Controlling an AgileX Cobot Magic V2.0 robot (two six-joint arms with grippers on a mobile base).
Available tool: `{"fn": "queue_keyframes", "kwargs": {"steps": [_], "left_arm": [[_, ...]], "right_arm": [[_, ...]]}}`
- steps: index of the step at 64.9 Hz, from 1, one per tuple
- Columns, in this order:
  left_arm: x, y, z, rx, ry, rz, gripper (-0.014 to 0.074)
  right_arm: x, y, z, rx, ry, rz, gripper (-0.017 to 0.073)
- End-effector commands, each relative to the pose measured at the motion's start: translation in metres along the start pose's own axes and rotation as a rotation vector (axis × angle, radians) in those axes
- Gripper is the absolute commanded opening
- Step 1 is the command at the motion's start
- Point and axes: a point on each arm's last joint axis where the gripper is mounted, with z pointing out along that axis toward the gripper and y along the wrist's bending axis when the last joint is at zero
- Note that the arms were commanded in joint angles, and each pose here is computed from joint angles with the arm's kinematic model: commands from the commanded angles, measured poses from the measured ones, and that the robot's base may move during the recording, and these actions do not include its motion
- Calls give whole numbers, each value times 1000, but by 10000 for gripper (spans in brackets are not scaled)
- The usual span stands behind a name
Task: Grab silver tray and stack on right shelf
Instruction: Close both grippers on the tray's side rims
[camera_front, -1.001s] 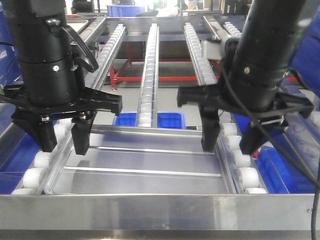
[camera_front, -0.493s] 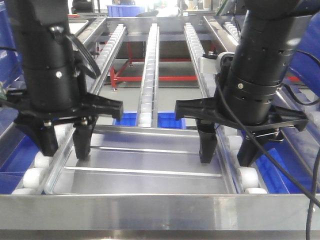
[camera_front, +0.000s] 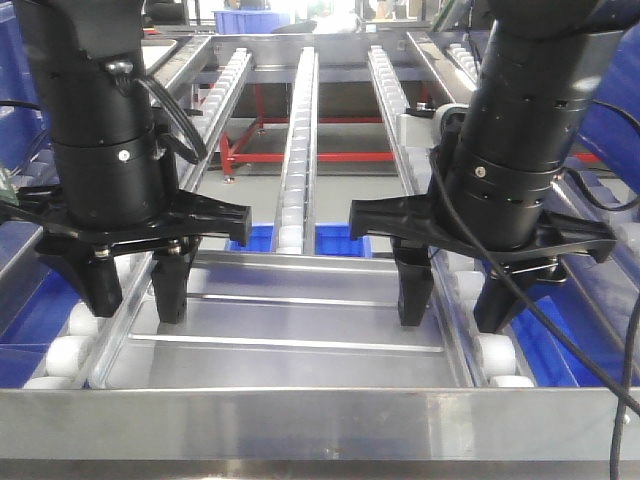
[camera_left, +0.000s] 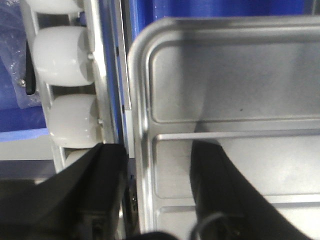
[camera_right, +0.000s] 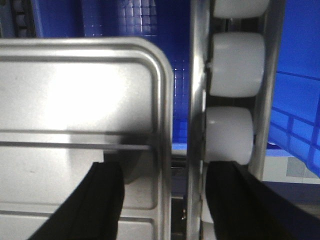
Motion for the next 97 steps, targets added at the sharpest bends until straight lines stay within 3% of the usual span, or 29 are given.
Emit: {"fn": "queue_keyframes", "kwargs": {"steps": [1,22,44,61,65,97], "left_arm": [[-7,-3,-18,41,-65,-12,233],[-7,-3,-17,44,-60,-16,233],[-7,-3,-17,44,-60,-16,227],[-7,-3,-17,46,-55,-20,-51],[-7,-3,-17,46,-55,-20,-104],[-6,-3,-18,36,-48,-17,-99]], "right_arm": [[-12,9,-18,-65,-91,-10,479],[-12,9,-19,-66,-93,-10,462],[-12,9,-16,-62,-87,-10,282],[-11,8,-15,-56,-77,-9,46],[-11,8,-15,-55,-75,-8,54],[-13,9,-18,-56,-75,-6,54]]}}
